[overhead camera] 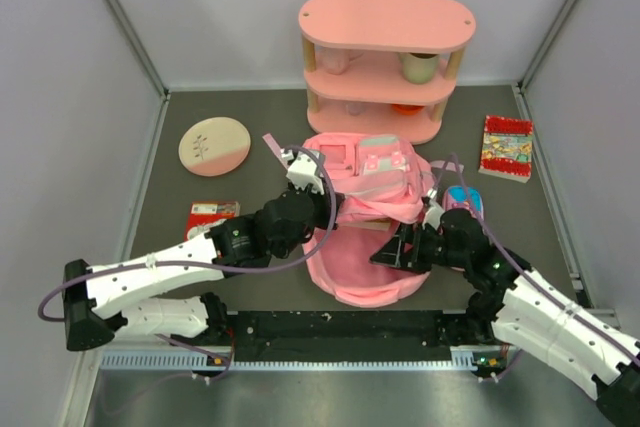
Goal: Pack the student bag
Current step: Place the book in the student bag.
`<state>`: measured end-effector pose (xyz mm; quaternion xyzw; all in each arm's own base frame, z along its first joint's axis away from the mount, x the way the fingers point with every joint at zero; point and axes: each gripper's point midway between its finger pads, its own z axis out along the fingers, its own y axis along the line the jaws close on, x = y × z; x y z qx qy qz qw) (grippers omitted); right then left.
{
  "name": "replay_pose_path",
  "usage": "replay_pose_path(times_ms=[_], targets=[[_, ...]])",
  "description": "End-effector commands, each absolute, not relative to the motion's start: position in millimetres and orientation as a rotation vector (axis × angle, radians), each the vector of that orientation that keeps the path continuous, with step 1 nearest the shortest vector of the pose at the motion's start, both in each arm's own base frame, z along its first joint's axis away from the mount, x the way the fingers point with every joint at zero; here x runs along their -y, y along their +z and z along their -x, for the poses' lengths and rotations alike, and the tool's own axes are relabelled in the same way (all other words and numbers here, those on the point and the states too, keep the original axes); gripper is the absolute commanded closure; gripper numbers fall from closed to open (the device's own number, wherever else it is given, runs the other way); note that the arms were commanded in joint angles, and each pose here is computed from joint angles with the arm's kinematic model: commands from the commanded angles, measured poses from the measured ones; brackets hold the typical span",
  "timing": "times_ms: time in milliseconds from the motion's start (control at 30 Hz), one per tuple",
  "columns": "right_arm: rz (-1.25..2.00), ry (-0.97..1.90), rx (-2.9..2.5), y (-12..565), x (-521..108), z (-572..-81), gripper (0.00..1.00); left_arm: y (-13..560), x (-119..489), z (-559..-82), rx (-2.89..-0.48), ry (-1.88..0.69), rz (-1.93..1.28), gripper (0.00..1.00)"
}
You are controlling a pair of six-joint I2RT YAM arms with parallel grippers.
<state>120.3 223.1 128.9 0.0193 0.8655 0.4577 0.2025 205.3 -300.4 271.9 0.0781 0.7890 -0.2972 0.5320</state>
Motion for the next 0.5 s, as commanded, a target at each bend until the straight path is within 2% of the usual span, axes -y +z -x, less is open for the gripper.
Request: replay_pose_path(times_ms=[0, 100, 233, 300, 467], targets=[[0.222, 1.424, -2.373, 152.3, -247.8, -107.1, 0.13, 288.7, 294.4, -229.1, -1.854, -0.633, -0.061, 1.0], [0.335, 1.597, -2.283, 170.5, -272.9, -103.2, 0.16, 274.5, 286.7, -240.8, -1.919, -0.636, 0.023, 1.0], [0.425, 1.461, -2.32, 162.9, -268.9, -103.1, 0.15, 275.2, 280.6, -244.0, -1.888, -0.669, 0.048, 1.0], [0.538, 1.512, -2.243, 173.4, -265.1, -89.0, 0.16, 271.6, 274.9, -245.0, -1.898, -0.643, 0.061, 1.0], [0.587, 1.631, -1.986, 214.1, -255.5, -71.2, 0.11, 261.6, 271.4, -244.5, -1.923, -0.63, 0.061, 1.0]])
